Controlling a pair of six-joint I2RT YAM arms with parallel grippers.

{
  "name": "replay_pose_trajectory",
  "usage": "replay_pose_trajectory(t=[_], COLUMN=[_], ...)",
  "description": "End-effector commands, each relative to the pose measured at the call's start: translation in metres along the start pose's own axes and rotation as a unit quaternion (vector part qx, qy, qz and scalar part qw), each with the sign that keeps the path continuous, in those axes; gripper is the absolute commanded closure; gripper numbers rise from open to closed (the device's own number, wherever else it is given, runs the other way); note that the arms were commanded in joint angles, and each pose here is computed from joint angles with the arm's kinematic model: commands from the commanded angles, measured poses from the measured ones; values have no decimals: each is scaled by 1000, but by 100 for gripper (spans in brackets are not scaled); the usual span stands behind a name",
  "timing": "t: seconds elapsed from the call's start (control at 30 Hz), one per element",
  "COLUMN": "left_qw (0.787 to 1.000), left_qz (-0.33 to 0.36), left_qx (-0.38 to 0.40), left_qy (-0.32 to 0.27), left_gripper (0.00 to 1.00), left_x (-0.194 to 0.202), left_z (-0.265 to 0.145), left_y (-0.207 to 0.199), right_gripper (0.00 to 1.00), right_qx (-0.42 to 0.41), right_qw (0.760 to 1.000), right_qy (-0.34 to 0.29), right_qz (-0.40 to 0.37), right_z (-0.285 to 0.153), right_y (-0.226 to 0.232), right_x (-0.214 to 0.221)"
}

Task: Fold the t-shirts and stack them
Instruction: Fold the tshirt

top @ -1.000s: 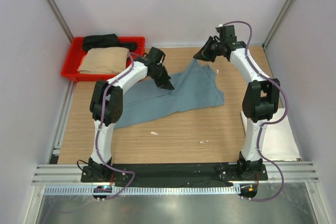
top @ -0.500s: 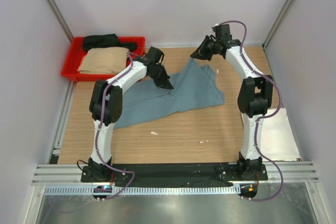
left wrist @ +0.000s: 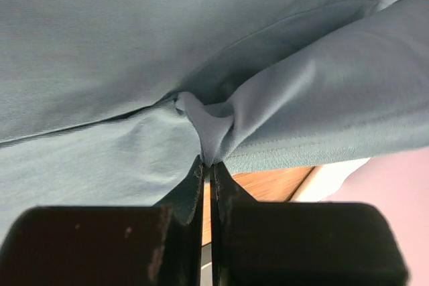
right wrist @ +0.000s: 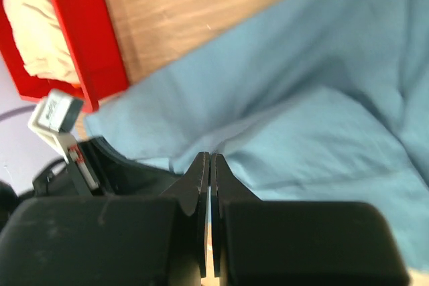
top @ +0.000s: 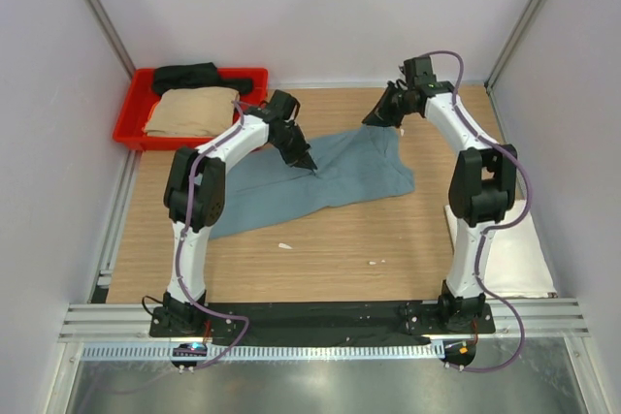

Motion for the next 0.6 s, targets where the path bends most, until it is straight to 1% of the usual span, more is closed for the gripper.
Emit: replay_pose_trajectory(t=[0.0, 0.03, 0.07, 0.17, 0.2, 0.27, 0.4, 0.57], left_qw=[1000, 999, 999, 998, 998, 997, 996, 995], left_qz=[8, 12, 10, 12, 13, 16, 19, 16], left_qx=[15, 22, 25, 41, 41, 42, 47, 44], left_qy=[15, 23, 32, 54, 56, 59, 75, 91], left_gripper=[100, 100, 100, 100, 100, 100, 100, 100], left_x=[6, 8, 10, 15, 16, 18, 24, 34], left_z=[-19, -19, -18, -16, -16, -16, -19, -19], left_y=[-2, -3, -2, -1, 0, 1, 2, 9], right_gripper=[99, 99, 99, 99, 99, 99, 99, 99], right_qx=[-17, -5, -4, 16, 9, 19, 35, 51], right_qw=[998, 999, 998, 999, 998, 998, 999, 998], right_qy=[-49, -38, -42, -36, -49, -49, -27, -20], right_qz=[-34, -32, -35, -24, -29, -27, -22, -17], right_z=[-54, -52, -60, -66, -77, -82, -94, -100], right_y=[15, 5, 5, -11, -8, -17, -31, -48], right_x=[-2, 6, 9, 18, 18, 21, 41, 61])
Point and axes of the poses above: each gripper's point midway between its finger pads, its own z axis out along the fingers, its own y axis along the line the jaws close on, x = y × z, the point moved 6 cm from there along -z, back along the fingers, and after that the axes turned 7 degrees about z, right-handed, at the moved point
